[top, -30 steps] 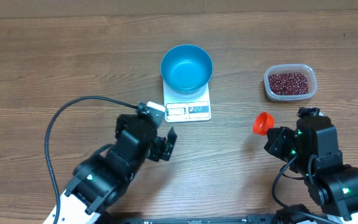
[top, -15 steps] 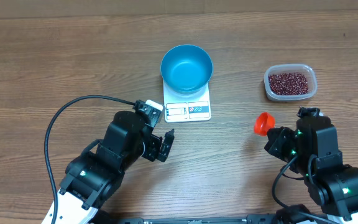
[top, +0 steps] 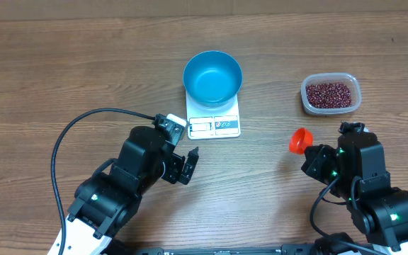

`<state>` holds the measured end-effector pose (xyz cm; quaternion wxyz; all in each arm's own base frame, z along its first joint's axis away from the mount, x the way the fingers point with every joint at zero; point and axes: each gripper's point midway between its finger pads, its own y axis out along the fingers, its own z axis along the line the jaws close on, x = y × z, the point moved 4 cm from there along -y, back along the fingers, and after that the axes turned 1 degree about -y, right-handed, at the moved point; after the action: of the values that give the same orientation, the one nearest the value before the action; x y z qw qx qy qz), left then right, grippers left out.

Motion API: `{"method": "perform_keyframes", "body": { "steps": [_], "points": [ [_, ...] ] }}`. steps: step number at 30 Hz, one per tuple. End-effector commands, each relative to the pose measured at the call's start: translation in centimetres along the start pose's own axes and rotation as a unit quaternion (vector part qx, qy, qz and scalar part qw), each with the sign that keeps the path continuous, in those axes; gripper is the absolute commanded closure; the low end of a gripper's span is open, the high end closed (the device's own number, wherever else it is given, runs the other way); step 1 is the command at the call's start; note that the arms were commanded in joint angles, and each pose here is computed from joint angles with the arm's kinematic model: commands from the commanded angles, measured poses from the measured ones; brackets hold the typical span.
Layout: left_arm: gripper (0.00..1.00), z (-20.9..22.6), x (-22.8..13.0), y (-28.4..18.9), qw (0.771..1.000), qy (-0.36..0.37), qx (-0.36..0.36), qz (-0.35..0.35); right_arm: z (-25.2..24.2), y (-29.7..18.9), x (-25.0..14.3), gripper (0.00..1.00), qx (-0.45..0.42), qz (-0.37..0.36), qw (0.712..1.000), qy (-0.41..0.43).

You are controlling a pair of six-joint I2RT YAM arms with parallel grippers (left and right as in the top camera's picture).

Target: Scoop item into bowl and weigh 150g on scale

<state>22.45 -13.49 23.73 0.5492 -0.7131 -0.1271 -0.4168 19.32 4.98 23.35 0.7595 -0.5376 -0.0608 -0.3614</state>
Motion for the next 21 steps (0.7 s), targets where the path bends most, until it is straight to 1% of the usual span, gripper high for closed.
{"method": "perform_keyframes", "body": {
  "steps": [1, 15, 21],
  "points": [
    [0.0, 0.29, 0.12, -0.1, 1.0, 0.005, 0.007, -0.006, 0.51, -0.78, 0.84, 0.96, 0.006, -0.019, 1.0, -0.006],
    [0.0, 0.23, 0.21, -0.11, 1.0, -0.003, 0.005, -0.008, 0.53, -0.78, 0.85, 0.96, 0.007, -0.02, 1.0, -0.006],
    [0.01, 0.21, 0.59, -0.11, 1.0, -0.018, 0.004, -0.017, 0.53, -0.78, 0.85, 0.96, 0.007, -0.02, 1.0, -0.006]
  ]
}}
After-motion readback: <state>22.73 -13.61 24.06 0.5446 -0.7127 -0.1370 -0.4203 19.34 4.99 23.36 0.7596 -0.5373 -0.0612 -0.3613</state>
